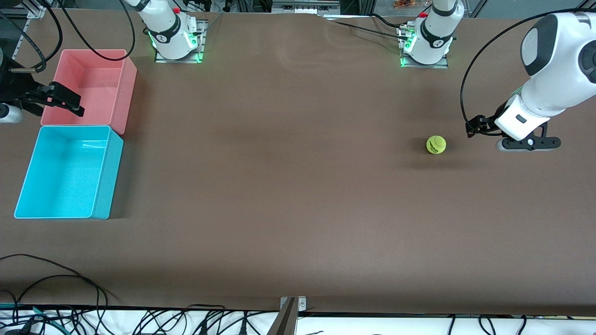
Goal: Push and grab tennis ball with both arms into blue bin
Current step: 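Move the left gripper out toward the yellow-green tennis ball, then lower the left gripper beside the tennis ball to push it, then push the ball with the left gripper while the right gripper reaches out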
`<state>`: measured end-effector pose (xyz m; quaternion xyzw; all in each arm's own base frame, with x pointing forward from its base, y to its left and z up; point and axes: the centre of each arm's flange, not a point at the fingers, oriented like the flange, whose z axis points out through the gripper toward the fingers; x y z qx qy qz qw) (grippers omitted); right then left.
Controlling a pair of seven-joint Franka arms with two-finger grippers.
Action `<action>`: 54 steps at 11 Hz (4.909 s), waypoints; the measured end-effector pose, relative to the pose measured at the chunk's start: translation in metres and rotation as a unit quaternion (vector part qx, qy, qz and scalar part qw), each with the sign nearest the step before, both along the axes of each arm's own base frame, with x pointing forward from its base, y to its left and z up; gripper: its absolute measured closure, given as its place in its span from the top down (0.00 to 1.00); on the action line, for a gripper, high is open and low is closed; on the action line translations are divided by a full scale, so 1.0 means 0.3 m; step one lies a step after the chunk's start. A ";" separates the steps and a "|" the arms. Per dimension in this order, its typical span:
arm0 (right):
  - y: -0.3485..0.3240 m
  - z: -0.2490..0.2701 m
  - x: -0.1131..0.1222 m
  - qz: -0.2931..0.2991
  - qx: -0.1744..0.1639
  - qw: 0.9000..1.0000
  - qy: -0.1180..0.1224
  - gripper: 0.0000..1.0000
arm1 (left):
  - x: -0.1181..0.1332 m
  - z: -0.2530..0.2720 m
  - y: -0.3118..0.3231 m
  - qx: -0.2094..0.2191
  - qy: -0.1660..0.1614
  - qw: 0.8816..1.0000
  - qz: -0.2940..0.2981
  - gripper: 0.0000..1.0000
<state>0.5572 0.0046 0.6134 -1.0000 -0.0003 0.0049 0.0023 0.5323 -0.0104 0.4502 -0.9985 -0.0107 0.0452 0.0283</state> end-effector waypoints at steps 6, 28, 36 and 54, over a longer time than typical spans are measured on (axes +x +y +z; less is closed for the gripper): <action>0.000 -0.001 0.000 0.000 0.000 1.000 0.000 1.00 | -0.040 -0.159 0.001 -0.002 -0.010 1.000 -0.003 1.00; 0.000 -0.002 0.001 0.000 0.000 1.000 0.001 1.00 | -0.202 -0.478 0.086 -0.049 0.024 0.876 -0.479 0.01; 0.000 -0.003 0.002 0.000 0.000 1.000 0.001 1.00 | -0.269 -0.672 0.191 -0.081 0.037 0.744 -0.662 0.01; 0.000 -0.005 0.002 0.000 0.000 1.000 0.001 1.00 | -0.278 -0.903 0.214 -0.112 0.003 0.720 -0.685 0.01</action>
